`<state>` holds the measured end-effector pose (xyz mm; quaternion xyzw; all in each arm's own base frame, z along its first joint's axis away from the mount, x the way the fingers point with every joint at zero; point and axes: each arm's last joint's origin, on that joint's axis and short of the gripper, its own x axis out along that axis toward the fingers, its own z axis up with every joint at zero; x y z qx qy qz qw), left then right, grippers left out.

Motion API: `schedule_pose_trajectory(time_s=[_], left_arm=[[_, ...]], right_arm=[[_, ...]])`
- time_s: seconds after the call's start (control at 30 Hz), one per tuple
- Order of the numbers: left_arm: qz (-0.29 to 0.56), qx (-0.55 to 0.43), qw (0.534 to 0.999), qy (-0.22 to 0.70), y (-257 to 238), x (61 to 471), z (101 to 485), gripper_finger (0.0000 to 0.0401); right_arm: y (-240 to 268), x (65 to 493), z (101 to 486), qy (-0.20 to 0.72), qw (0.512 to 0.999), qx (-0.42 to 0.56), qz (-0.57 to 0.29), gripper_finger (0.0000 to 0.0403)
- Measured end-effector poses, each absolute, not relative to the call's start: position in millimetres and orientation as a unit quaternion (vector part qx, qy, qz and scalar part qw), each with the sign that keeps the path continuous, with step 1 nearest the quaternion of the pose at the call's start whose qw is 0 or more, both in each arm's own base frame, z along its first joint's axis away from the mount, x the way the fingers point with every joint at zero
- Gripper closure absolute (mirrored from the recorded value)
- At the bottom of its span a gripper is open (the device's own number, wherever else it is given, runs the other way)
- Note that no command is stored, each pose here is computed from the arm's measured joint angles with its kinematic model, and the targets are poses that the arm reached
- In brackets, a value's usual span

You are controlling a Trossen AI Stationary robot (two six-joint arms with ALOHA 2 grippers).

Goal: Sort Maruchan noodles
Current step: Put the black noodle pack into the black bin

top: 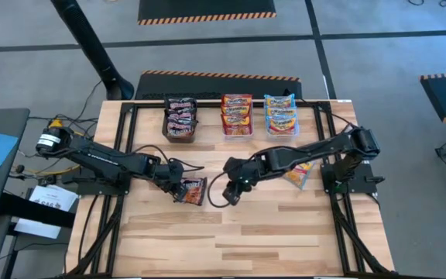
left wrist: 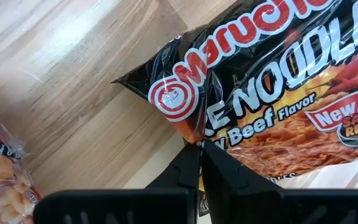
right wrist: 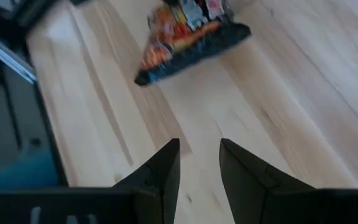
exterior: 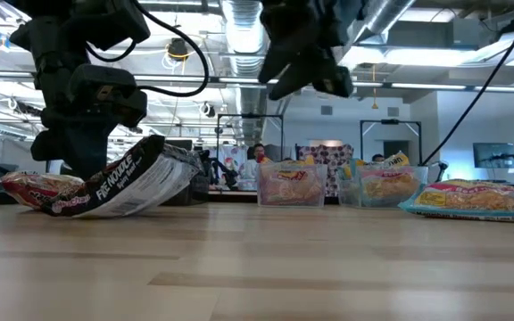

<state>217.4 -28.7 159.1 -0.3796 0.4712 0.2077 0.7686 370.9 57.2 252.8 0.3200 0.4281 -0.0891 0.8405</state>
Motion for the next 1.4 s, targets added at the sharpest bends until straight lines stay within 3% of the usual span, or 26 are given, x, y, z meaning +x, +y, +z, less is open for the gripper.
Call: schedule_pose_trajectory(time_s=[0.5,0.93,1.4], left_arm=[[0.209,-0.380,0.769,0.471,-28.6,217.3,159.0,0.0401],[0.207,-0.354,0.791,0.453,-27.6,220.2,159.7,0.0401],[0.212,-0.337,0.800,0.449,-26.6,220.4,160.2,0.0401]], right_arm=[[52.0,379.5,226.6,0.296,0.847,0.436,-0.068,0.0261],[52.9,395.6,198.6,0.252,0.802,0.532,-0.102,0.0181],[54.5,418.6,149.2,0.233,0.740,0.622,-0.105,0.0193]])
